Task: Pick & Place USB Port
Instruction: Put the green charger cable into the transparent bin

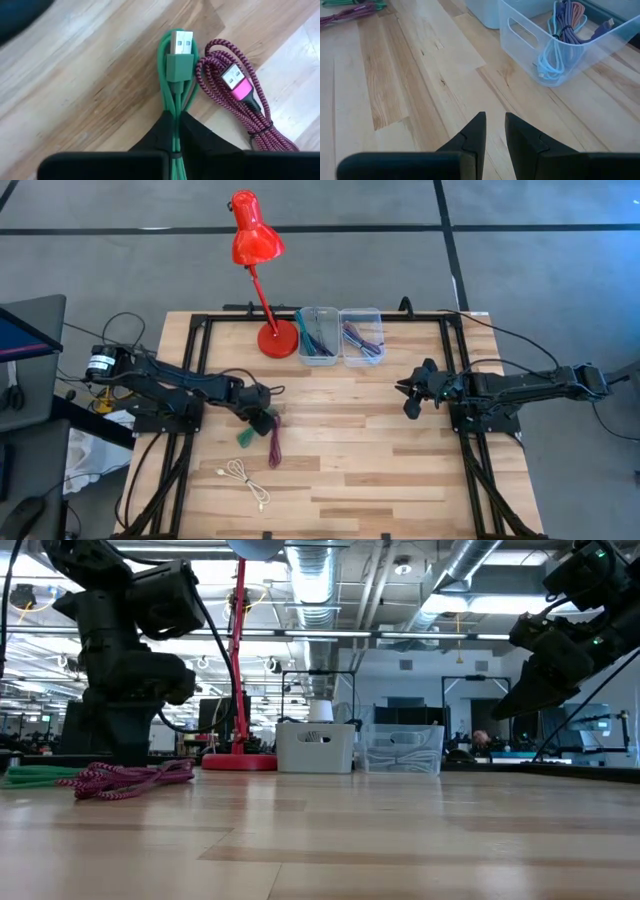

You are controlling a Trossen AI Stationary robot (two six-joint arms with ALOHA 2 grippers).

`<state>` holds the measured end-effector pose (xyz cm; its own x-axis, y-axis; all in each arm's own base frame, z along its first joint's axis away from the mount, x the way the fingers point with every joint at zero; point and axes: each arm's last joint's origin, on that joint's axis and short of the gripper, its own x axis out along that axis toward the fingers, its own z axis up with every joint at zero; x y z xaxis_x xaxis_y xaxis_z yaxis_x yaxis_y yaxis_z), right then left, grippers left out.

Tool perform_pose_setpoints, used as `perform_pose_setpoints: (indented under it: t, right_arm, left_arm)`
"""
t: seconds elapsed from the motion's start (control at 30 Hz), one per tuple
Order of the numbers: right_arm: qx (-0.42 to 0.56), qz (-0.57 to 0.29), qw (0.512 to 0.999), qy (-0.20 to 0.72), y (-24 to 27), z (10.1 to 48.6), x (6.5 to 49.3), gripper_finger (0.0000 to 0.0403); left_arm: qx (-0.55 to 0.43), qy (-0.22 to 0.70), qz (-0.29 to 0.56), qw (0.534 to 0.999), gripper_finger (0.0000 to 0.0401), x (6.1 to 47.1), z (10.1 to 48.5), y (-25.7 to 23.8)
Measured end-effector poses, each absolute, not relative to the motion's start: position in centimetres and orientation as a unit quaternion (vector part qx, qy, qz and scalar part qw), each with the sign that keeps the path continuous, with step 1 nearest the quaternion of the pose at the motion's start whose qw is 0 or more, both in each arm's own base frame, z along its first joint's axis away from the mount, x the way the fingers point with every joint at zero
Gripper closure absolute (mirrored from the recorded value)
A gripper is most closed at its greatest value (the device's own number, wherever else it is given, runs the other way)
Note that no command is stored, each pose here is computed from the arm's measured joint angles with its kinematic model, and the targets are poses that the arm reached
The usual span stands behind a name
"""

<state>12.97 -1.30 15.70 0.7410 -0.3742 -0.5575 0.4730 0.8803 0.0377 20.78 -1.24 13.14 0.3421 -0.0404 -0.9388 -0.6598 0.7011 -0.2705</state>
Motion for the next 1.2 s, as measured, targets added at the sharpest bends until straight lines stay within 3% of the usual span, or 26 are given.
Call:
perform_pose_setpoints:
  t: [0.23,0.47,0.83,0.97,1.2]
  right_arm:
    - [0.089,-0.228,0.929,0.278,-1.3,15.7,13.0,0.0337]
    - [0.089,-0.228,0.93,0.275,-1.3,15.7,13.0,0.0337]
    - [0.08,-0.136,0.981,0.113,-1.0,18.8,15.2,0.0337]
    - [0.072,-0.121,0.986,0.09,-0.9,18.9,16.2,0.0337]
    - [0.074,-0.123,0.983,0.116,-1.0,17.2,18.1,0.0337]
  left_arm:
    - [-0.28,0.518,0.203,0.783,0.0391,20.9,14.0,-1.0]
    - [-0.232,0.421,0.186,0.857,0.0392,21.0,18.9,-0.7]
    - [-0.151,0.204,0.128,0.959,0.0392,22.1,25.5,-0.6]
    - [-0.115,0.167,0.117,0.972,0.0392,23.2,25.7,-0.4]
    - [-0.132,0.185,0.111,0.967,0.0392,24.9,24.1,1.5]
